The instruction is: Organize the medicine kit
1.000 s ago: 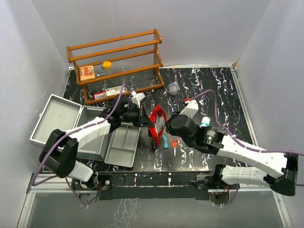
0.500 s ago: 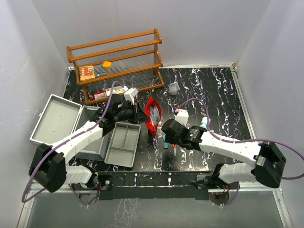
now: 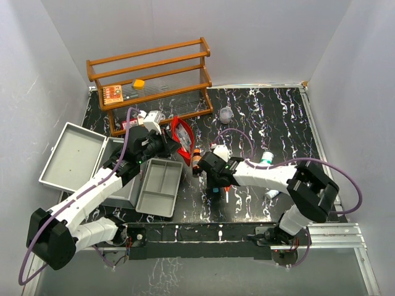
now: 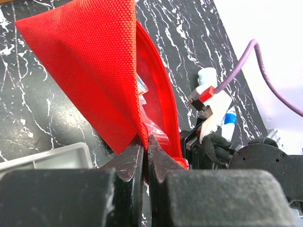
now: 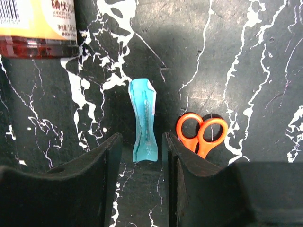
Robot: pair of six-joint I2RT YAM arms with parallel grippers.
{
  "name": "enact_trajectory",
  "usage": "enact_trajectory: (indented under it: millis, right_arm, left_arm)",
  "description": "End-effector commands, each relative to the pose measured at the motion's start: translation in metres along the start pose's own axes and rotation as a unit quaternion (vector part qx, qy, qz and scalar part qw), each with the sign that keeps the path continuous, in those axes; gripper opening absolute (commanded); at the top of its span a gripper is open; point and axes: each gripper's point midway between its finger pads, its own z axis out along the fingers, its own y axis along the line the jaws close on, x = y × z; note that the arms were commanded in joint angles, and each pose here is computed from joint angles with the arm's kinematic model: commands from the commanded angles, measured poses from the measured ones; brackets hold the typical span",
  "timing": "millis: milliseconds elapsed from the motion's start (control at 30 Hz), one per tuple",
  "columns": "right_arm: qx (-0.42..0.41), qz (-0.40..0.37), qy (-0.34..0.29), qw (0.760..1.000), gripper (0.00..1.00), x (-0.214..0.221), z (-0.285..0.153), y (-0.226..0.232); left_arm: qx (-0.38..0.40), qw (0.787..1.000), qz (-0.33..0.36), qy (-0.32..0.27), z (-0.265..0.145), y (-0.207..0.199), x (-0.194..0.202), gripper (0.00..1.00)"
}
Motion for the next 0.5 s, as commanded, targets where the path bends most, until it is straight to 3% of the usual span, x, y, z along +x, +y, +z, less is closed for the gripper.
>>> enact_trajectory:
  millis: [0, 267, 467]
  right_arm:
    - [0.03, 0.009, -0.03, 0.999, 0.37, -0.021, -0.001, -0.001]
    - [0.036, -0.013, -0.002, 0.999, 0.29, -0.007, 0.018, 0.001]
    - [0.029, -0.007, -0.006, 1.0, 0.13, -0.006, 0.018, 0.002]
  left_arm:
    - [-0.015, 0.999, 0.005, -0.031, -0.006, 0.004, -0.014, 0.0]
    - [-0.011, 0.999, 0.003, -0.036, -0.004, 0.002, -0.016, 0.0]
    - [-0.009, 0.999, 0.003, -0.033, -0.005, 0.002, -0.017, 0.0]
